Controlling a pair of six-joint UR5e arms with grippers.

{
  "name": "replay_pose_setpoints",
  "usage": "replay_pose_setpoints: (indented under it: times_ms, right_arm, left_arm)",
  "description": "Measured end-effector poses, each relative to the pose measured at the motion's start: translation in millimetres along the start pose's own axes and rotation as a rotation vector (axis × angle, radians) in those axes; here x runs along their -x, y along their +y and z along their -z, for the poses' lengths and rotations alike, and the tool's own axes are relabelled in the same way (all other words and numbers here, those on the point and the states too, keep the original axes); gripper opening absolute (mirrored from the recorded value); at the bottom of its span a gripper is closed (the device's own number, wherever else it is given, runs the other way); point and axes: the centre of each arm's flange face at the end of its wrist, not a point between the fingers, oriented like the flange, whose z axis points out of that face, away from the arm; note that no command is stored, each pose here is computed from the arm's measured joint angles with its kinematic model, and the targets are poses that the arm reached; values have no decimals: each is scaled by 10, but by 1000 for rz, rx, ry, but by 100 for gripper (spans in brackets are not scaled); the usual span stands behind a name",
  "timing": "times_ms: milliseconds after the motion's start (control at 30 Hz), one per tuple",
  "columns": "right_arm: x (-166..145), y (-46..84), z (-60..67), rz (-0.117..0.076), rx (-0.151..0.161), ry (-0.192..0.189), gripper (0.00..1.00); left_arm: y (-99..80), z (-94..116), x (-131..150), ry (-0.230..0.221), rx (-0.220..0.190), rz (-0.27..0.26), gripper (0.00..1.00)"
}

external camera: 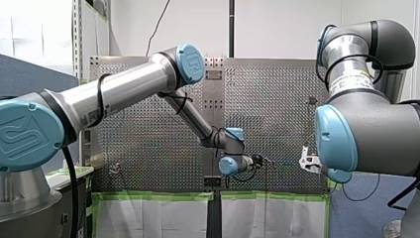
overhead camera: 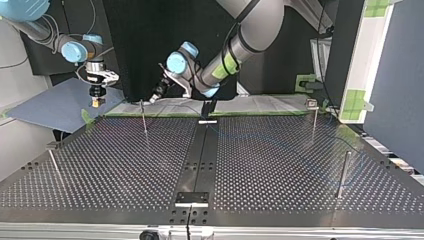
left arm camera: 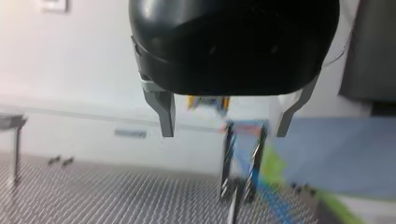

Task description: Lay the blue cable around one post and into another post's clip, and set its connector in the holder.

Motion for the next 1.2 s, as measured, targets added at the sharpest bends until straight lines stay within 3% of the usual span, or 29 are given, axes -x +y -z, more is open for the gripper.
replay_pose_setpoints:
  times_ms: [200, 467, 1200]
  right_arm:
    - [0, 0, -1, 1, 0, 0, 0]
    - [-2, 0, -3, 1, -1, 2, 0]
    - [11, -2, 6, -1, 0, -6, 0]
  left_arm:
    - [-172, 233, -215, 75, -40, -48, 99]
    - [-271, 479, -447, 137, -58, -59, 99]
    - [-332, 435, -241, 112, -57, -16, 99]
